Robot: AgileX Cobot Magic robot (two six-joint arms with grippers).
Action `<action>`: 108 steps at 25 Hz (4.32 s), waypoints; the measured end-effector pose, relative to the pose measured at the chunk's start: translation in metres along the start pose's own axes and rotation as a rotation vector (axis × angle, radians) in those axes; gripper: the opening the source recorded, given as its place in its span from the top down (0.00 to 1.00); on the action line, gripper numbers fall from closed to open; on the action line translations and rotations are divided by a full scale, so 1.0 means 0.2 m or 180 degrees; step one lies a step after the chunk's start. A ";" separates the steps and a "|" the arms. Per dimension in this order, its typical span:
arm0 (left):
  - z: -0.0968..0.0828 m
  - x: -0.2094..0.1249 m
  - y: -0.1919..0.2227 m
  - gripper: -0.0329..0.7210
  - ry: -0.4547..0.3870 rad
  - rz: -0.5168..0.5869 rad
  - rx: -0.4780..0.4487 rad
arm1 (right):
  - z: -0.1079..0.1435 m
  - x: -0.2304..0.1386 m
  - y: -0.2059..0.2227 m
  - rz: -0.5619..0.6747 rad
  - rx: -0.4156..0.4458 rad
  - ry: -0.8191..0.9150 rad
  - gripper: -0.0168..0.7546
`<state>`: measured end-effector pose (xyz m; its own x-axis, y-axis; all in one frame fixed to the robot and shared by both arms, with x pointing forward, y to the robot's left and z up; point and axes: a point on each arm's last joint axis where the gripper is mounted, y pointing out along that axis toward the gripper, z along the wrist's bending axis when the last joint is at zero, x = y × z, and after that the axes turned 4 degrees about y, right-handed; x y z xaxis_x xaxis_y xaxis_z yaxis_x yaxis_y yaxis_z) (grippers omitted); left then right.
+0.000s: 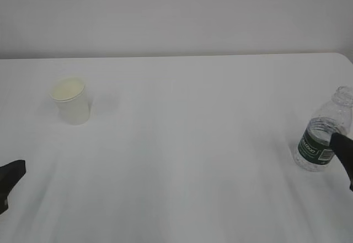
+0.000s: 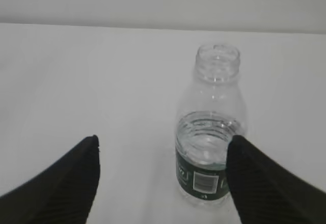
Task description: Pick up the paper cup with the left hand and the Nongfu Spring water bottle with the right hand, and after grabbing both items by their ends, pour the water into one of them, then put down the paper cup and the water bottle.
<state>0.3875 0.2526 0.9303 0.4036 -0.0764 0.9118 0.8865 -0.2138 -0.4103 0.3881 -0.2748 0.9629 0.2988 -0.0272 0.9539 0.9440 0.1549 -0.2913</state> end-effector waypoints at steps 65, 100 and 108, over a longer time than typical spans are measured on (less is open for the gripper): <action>0.02 -0.19 0.18 0.31 -0.0171 0.0099 0.0214 | -0.04 -0.16 0.10 -0.0153 -0.0200 0.0102 0.21; -0.02 -0.06 0.32 0.31 -0.0103 -0.0265 0.0124 | -0.07 -0.34 0.25 0.0441 -0.0366 0.0089 0.21; -0.03 -0.06 0.32 0.31 -0.0091 -0.0265 0.0102 | -0.08 -0.39 0.31 0.0586 -0.0384 0.0084 0.21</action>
<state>0.4370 0.2350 0.8928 0.3340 -0.0317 0.9420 0.9239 -0.1870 -0.3339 0.4257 -0.2786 0.8698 0.4697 -0.0356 0.8821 0.8826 0.0404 -0.4683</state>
